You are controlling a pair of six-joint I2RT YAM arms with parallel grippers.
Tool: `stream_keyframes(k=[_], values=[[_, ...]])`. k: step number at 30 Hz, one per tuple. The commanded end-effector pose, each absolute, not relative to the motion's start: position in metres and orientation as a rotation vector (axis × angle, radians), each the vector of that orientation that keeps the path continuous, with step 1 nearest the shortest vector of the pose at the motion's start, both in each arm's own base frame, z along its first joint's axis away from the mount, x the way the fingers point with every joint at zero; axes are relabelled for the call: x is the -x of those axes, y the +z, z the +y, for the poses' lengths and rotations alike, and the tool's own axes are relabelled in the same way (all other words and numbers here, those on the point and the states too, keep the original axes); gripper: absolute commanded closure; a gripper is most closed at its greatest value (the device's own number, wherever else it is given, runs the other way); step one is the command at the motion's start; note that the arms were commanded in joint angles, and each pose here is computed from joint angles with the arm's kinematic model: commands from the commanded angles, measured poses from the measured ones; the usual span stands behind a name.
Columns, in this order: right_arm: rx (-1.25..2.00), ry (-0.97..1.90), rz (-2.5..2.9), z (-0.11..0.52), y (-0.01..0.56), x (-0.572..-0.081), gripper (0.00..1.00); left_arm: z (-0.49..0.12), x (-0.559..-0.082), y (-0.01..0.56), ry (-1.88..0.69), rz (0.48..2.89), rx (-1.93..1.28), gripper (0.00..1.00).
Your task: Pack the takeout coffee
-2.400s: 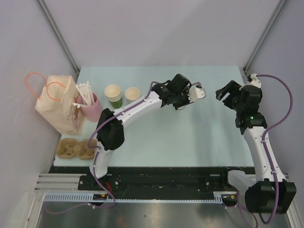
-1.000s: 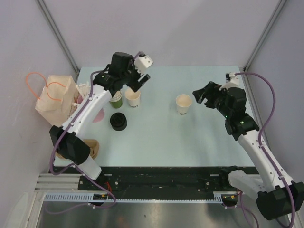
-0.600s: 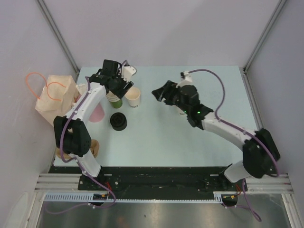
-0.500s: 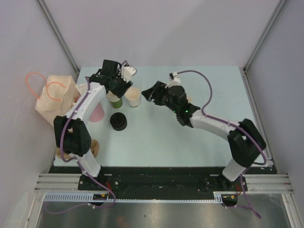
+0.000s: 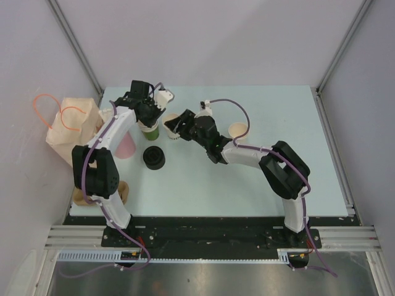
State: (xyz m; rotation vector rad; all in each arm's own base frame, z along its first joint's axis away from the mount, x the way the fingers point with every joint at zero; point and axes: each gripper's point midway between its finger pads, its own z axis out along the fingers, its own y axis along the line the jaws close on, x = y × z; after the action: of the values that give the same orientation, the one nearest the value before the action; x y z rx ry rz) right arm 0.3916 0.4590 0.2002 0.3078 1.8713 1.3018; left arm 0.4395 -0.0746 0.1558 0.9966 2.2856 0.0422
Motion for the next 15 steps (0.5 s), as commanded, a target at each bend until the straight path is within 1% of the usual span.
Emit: stream_keyframes(k=[1, 2, 5, 6, 8, 11, 12, 13, 15], values=[[-0.343, 1.372, 1.748, 0.466, 0.239, -0.4, 0.39, -0.079, -0.442, 0.154, 0.005, 2.256, -1.034, 0.74], [-0.347, 1.366, 1.755, 0.466, 0.235, -0.402, 0.39, -0.079, -0.443, 0.153, 0.005, 2.258, -1.033, 0.76], [-0.376, 1.366, 1.768, 0.468, 0.222, -0.406, 0.4, -0.08, -0.442, 0.155, 0.001, 2.252, -1.035, 0.9], [-0.397, 1.384, 1.766, 0.471, 0.223, -0.407, 0.41, -0.08, -0.441, 0.156, 0.001, 2.252, -1.035, 1.0], [-0.429, 1.392, 1.79, 0.477, 0.209, -0.409, 0.44, -0.078, -0.437, 0.16, 0.005, 2.244, -1.034, 1.0], [-0.473, 1.42, 1.795, 0.488, 0.205, -0.412, 0.46, -0.077, -0.43, 0.165, 0.013, 2.227, -1.048, 1.0], [-0.477, 1.408, 1.825, 0.495, 0.191, -0.412, 0.47, -0.076, -0.428, 0.165, 0.019, 2.226, -1.053, 1.0], [-0.479, 1.437, 1.81, 0.504, 0.201, -0.412, 0.48, -0.074, -0.426, 0.163, 0.03, 2.23, -1.062, 0.99], [-0.484, 1.437, 1.839, 0.514, 0.188, -0.413, 0.48, -0.071, -0.423, 0.167, 0.055, 2.218, -1.073, 1.0]])
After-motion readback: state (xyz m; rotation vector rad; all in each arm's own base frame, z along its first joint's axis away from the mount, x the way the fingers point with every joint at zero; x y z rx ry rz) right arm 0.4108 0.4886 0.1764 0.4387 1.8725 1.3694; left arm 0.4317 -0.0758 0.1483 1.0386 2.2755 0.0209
